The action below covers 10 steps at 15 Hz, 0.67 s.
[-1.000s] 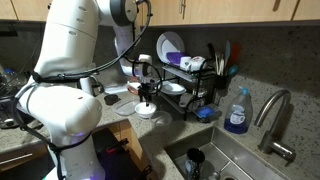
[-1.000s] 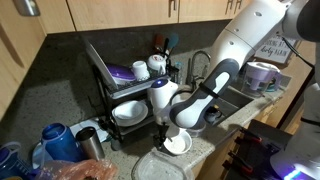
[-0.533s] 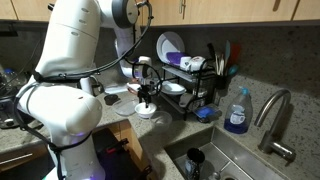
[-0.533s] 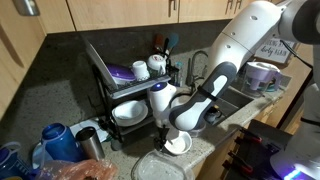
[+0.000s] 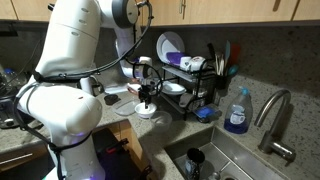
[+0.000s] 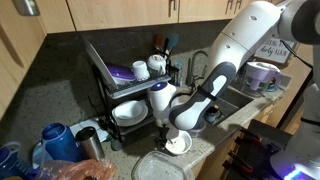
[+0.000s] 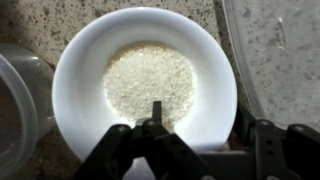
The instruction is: Pour the contents of the white bowl into the clear bowl
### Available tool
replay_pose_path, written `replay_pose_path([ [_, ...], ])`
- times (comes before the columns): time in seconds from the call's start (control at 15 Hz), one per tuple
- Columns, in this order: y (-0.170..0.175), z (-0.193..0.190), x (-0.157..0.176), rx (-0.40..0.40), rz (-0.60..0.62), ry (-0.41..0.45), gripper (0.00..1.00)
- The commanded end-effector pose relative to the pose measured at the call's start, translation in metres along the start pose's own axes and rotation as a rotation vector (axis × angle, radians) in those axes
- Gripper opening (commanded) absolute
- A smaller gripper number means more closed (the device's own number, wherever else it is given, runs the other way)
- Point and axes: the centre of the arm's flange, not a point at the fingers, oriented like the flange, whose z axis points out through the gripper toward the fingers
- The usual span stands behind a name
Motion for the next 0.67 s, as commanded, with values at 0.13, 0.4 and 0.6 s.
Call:
replay_pose_path([
  [0.13, -0.0025, -0.0017, 0.0005, -0.007, -0.027, 0.004, 0.45],
  [0.4, -0.0061, -0.0023, -0.0016, -0.008, -0.035, 0.007, 0.04],
  [0.6, -0.0084, -0.0043, -0.0016, -0.007, -0.039, 0.011, 0.05],
])
